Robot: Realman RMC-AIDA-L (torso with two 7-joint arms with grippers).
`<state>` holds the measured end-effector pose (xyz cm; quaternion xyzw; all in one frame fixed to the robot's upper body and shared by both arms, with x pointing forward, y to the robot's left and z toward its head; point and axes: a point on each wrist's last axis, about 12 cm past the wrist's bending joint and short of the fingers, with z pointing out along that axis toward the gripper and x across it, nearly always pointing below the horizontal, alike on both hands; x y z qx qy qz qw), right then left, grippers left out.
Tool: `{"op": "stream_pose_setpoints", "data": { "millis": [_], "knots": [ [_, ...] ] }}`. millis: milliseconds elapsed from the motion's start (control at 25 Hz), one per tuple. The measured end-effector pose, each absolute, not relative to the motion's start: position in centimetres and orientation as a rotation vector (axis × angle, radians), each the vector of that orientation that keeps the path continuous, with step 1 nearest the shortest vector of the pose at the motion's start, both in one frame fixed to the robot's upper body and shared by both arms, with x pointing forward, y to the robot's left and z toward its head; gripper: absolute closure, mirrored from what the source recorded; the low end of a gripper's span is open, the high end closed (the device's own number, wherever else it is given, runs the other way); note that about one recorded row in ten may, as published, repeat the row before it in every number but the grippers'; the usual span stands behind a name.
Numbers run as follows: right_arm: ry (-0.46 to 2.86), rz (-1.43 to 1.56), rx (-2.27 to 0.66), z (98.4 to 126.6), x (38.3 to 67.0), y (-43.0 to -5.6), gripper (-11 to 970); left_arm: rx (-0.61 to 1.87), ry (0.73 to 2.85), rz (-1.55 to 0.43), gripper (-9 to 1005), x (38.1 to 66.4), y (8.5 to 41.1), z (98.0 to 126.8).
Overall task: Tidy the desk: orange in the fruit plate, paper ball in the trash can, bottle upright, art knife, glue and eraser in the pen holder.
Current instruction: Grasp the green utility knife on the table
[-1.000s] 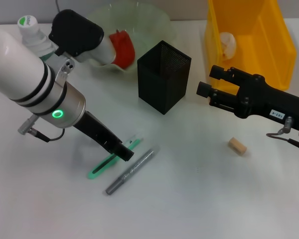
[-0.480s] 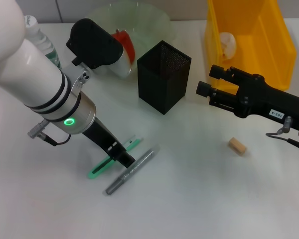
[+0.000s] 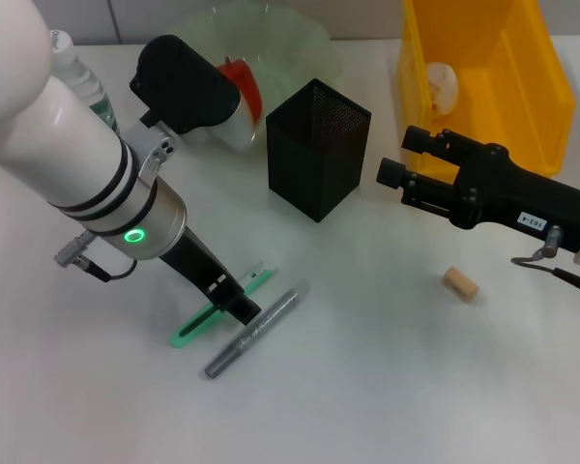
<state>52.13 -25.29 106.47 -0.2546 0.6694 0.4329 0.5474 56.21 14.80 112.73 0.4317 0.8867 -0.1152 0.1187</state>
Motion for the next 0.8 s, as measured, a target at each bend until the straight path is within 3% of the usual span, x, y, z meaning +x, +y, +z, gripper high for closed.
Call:
{"op": "stream_pose_setpoints", "data": {
  "millis": [680,800],
  "knots": [
    [1.58,1.025,-0.607,106.65,52.38,-25.17,228,1.343,2.576,-0.274,319,56.06,14.37,112.69],
    [1.586,1.02,-0.606,106.59,52.41,-25.19,229,1.356,2.574,-0.27,366,56.05,14.21,112.74]
  ]
}}
